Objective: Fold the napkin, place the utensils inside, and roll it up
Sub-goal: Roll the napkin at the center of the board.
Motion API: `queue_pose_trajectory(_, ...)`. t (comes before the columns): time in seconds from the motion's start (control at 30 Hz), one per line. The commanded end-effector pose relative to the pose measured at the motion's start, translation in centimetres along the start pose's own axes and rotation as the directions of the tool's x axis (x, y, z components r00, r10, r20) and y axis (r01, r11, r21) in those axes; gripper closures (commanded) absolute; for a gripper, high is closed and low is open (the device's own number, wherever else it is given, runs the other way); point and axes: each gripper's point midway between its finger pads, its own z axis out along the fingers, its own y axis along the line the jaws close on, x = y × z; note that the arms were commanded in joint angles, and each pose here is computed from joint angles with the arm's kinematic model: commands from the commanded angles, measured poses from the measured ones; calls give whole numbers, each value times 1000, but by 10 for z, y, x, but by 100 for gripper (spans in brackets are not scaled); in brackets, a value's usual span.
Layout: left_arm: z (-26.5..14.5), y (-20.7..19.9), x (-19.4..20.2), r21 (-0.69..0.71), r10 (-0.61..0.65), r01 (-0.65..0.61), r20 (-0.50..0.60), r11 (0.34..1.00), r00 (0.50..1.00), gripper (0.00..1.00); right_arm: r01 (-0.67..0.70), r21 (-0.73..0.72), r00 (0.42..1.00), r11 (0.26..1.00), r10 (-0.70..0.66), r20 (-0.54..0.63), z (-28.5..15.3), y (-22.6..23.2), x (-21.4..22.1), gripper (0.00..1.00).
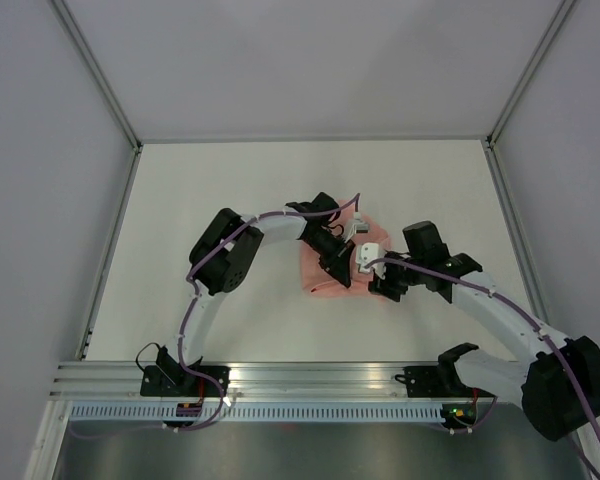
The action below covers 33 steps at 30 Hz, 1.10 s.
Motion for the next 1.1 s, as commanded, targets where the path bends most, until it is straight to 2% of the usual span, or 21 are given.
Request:
queue_pose_trajectory(0.0,7,36,57,-129,-155,135,-154,982,976,98,119,12,992,993,-119,-49,21,-3,4,37)
queue_pose_trajectory(0.2,9,37,60,-121,-173,155,-160,981,972,98,199,-50,975,979,-203,-87,49,14,2,37)
queue_pose_trajectory(0.37,10,38,62,-116,-178,160,-165,980,970,98,250,-40,960,967,-253,-121,66,14,8,35)
queue_pose_trajectory(0.87,10,37,64,-94,-185,171,-170,981,968,98,236,-98,955,967,-249,-158,87,18,24,33)
queue_pose_trajectory(1.07,9,37,64,-85,-190,178,-166,980,968,98,200,-165,955,966,-229,-186,92,29,36,40)
